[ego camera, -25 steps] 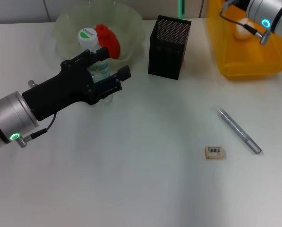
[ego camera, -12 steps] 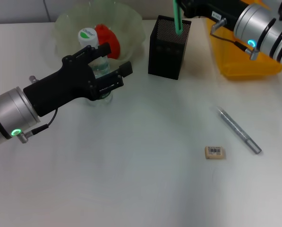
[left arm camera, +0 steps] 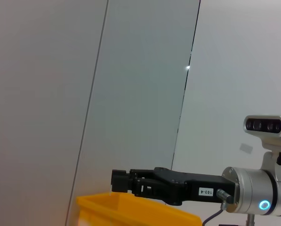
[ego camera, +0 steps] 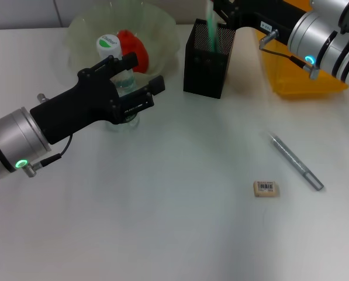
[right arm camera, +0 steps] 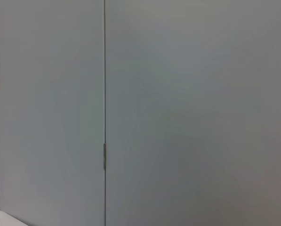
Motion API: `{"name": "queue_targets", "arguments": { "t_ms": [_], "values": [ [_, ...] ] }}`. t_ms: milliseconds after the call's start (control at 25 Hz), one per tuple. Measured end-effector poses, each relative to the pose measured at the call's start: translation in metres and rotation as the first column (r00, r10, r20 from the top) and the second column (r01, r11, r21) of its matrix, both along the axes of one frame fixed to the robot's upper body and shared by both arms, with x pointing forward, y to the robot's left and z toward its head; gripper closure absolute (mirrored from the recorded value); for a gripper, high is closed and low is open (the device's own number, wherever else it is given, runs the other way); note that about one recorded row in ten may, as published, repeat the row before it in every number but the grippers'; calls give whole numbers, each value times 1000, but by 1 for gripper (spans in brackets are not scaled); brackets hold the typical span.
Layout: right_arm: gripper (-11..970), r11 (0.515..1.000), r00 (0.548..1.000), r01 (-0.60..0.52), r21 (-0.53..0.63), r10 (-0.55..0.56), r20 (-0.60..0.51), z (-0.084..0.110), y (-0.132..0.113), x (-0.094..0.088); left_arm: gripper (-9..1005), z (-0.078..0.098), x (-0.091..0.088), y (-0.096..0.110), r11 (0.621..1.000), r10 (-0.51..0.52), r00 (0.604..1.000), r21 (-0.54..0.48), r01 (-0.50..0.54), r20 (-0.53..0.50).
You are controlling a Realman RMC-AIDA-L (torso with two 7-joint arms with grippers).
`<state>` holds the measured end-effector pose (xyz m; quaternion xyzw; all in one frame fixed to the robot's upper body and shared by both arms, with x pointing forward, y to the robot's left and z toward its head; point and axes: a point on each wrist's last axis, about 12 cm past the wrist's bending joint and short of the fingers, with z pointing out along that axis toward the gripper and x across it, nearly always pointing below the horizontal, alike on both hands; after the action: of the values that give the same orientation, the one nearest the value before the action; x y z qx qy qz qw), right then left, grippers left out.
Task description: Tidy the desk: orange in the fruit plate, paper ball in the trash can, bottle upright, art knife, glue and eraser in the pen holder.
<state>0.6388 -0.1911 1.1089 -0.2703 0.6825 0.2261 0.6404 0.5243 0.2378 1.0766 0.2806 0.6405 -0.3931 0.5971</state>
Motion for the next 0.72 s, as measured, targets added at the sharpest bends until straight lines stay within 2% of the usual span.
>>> {"name": "queue_targets", "arguments": {
  "t_ms": [120, 240, 400, 480, 520, 600, 680, 720],
  "values": [
    [757, 1000, 1000, 3, 14, -3, -3, 2, -1, 0, 198, -1, -1, -1, 1000, 0, 1000, -1, 0, -1],
    [561, 999, 1000, 6, 46, -6, -14, 6, -4, 0, 198, -1, -1, -1, 1000, 0, 1000, -2, 0, -2],
    [467, 994, 998, -44, 103, 50, -50, 23, -9, -12, 198, -2, -2, -1, 1000, 3, 1000, -3, -3, -2],
    [444, 993, 994, -84, 84, 89, -59, 36, -10, -19, 198, -1, -1, 1, 1000, 11, 1000, -6, -11, 0],
    [445, 993, 988, -108, 39, 112, -107, 48, -12, -28, 198, -1, -1, 3, 1000, 22, 1000, -10, -22, 3],
    [445, 993, 984, -121, 11, 121, -132, 53, -12, -32, 198, -1, -1, 4, 1000, 26, 1000, -11, -26, 4],
    [446, 987, 965, -151, -52, 135, -226, 61, -13, -39, 198, -1, -1, 5, 999, 33, 999, -13, -33, 6],
    [447, 981, 934, -176, -86, 139, -329, 68, -15, -44, 198, -1, -2, 5, 999, 37, 999, -15, -36, 10]
  ]
}}
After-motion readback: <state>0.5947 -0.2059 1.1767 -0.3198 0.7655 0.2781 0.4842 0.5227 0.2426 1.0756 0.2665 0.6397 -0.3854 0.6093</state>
